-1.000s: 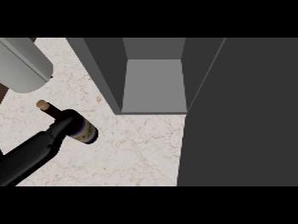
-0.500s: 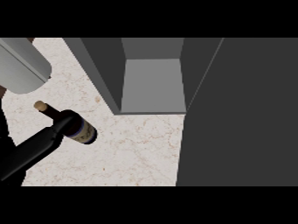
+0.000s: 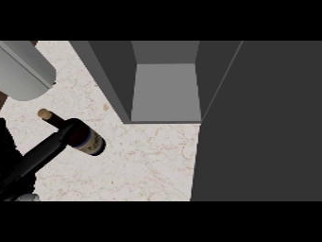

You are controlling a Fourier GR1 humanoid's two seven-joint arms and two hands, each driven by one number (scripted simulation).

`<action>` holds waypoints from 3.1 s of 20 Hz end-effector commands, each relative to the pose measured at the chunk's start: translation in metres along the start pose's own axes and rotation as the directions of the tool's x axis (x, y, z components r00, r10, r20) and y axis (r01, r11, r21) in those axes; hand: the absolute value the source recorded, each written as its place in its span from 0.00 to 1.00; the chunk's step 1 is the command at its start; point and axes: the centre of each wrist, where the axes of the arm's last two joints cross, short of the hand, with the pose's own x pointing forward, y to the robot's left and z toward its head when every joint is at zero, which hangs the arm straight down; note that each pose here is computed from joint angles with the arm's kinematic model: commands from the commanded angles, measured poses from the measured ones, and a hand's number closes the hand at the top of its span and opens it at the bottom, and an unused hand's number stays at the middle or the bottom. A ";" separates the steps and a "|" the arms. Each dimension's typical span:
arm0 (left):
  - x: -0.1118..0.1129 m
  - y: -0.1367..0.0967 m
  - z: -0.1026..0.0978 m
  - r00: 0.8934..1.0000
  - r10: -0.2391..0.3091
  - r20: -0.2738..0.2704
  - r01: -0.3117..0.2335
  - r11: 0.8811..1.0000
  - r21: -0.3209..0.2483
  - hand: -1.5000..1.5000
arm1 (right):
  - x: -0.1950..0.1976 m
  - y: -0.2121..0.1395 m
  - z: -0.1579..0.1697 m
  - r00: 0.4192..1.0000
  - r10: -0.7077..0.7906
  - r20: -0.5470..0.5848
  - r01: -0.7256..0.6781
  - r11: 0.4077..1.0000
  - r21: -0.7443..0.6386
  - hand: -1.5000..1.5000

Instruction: Pick up the wine, place it into the cabinet and close the cabinet

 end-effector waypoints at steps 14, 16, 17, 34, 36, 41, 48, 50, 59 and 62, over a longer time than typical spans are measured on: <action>-0.118 0.049 0.007 0.989 0.069 -0.133 -0.077 0.995 -0.058 0.00 | 0.020 0.003 0.015 0.995 -0.089 0.037 0.087 0.995 0.040 0.00; -0.137 0.047 -0.005 0.982 0.091 -0.164 -0.108 0.989 -0.101 0.00 | 0.026 0.004 0.020 0.994 -0.101 0.047 0.098 0.994 0.057 0.00; -0.139 0.043 0.006 0.984 0.095 -0.152 -0.112 0.987 -0.111 0.00 | 0.017 -0.002 0.016 0.995 -0.085 0.044 0.084 0.996 0.022 0.00; -0.234 0.047 0.005 0.947 0.256 -0.196 -0.277 0.957 -0.090 0.00 | 0.023 -0.002 0.023 0.997 -0.059 0.042 0.056 0.996 0.070 0.00; -0.224 0.039 -0.015 0.937 0.285 -0.200 -0.306 0.948 -0.083 0.00 | 0.025 -0.001 0.025 0.997 -0.066 0.029 0.065 0.997 0.042 0.00; -0.241 0.034 -0.008 0.935 0.297 -0.192 -0.319 0.943 -0.094 0.00 | 0.020 -0.001 0.024 0.998 -0.059 0.033 0.058 0.997 0.041 0.00; -0.236 0.025 -0.036 0.888 0.397 -0.232 -0.441 0.877 -0.190 1.00 | 0.022 0.001 0.014 0.997 -0.067 0.035 0.065 0.996 0.058 0.00; -0.236 0.030 -0.037 0.877 0.406 -0.259 -0.460 0.864 -0.205 1.00 | 0.022 0.009 0.021 0.997 -0.074 0.014 0.074 0.996 0.042 0.00; -0.237 0.010 -0.029 0.980 0.197 -0.010 -0.192 0.945 -0.266 1.00 | 0.016 0.000 0.020 0.998 -0.051 0.025 0.050 0.998 0.036 0.00; -0.236 0.022 -0.038 0.993 0.117 -0.020 -0.114 0.891 -0.439 1.00 | 0.018 0.004 0.017 0.999 -0.041 0.033 0.040 0.999 0.037 0.00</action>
